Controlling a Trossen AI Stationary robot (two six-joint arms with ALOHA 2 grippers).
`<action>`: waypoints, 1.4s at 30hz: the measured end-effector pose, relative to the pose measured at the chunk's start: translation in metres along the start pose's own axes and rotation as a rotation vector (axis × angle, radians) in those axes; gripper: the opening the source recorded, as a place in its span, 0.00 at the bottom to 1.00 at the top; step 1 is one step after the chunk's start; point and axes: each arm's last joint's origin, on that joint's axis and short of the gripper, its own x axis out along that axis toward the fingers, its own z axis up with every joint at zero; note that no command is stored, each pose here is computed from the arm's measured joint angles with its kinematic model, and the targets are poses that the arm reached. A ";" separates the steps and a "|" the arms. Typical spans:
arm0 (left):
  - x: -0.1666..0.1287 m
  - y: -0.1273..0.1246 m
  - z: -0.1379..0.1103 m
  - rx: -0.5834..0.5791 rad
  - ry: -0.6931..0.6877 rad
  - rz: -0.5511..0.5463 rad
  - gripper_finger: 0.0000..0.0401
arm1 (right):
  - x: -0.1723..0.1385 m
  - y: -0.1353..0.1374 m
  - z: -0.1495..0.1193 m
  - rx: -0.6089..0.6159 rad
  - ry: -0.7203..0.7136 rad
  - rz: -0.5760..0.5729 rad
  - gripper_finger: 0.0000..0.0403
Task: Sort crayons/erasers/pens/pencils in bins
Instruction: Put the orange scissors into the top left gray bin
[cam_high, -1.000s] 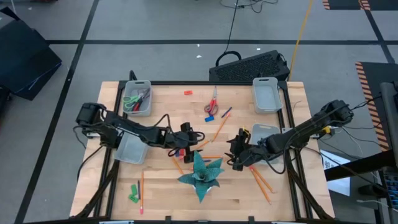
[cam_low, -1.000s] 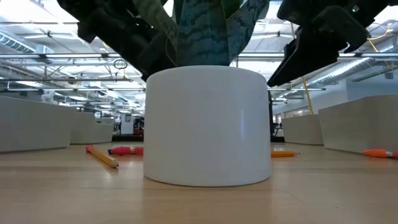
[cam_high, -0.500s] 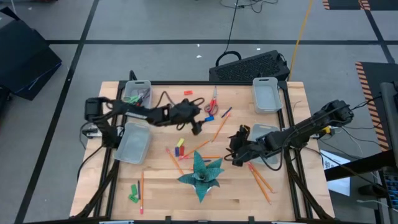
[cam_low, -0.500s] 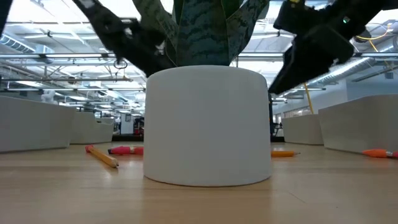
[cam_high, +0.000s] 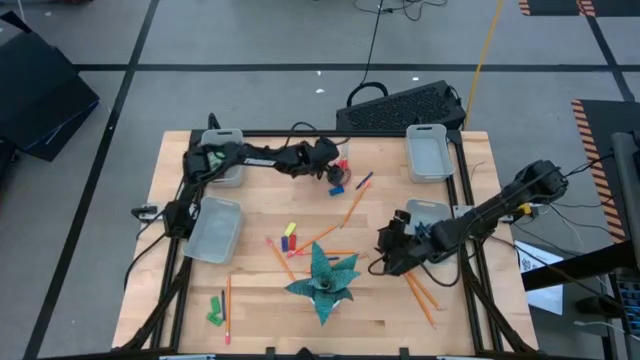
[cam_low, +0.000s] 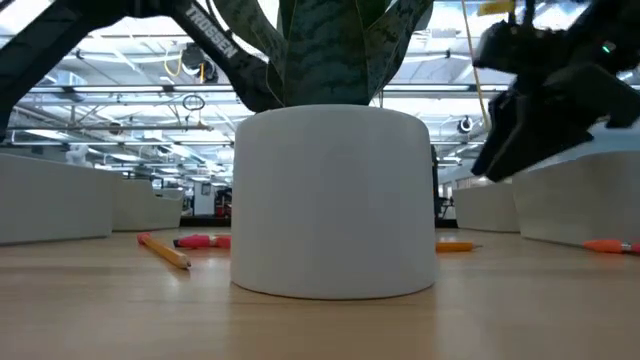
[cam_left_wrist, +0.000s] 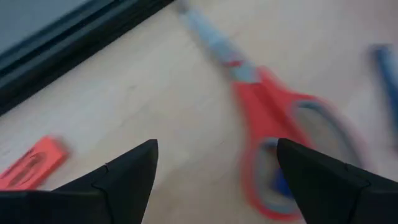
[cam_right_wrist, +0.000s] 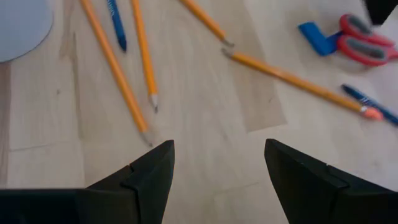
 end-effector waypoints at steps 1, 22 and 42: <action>-0.001 0.001 0.002 -0.007 0.010 0.006 0.80 | 0.001 0.001 -0.004 0.007 -0.004 0.005 0.60; -0.019 -0.025 -0.039 -0.090 0.294 -0.067 0.45 | 0.015 -0.001 -0.030 0.039 -0.003 0.066 0.60; -0.053 -0.031 -0.068 -0.140 0.481 0.121 0.44 | 0.015 0.001 -0.025 -0.007 -0.053 0.087 0.60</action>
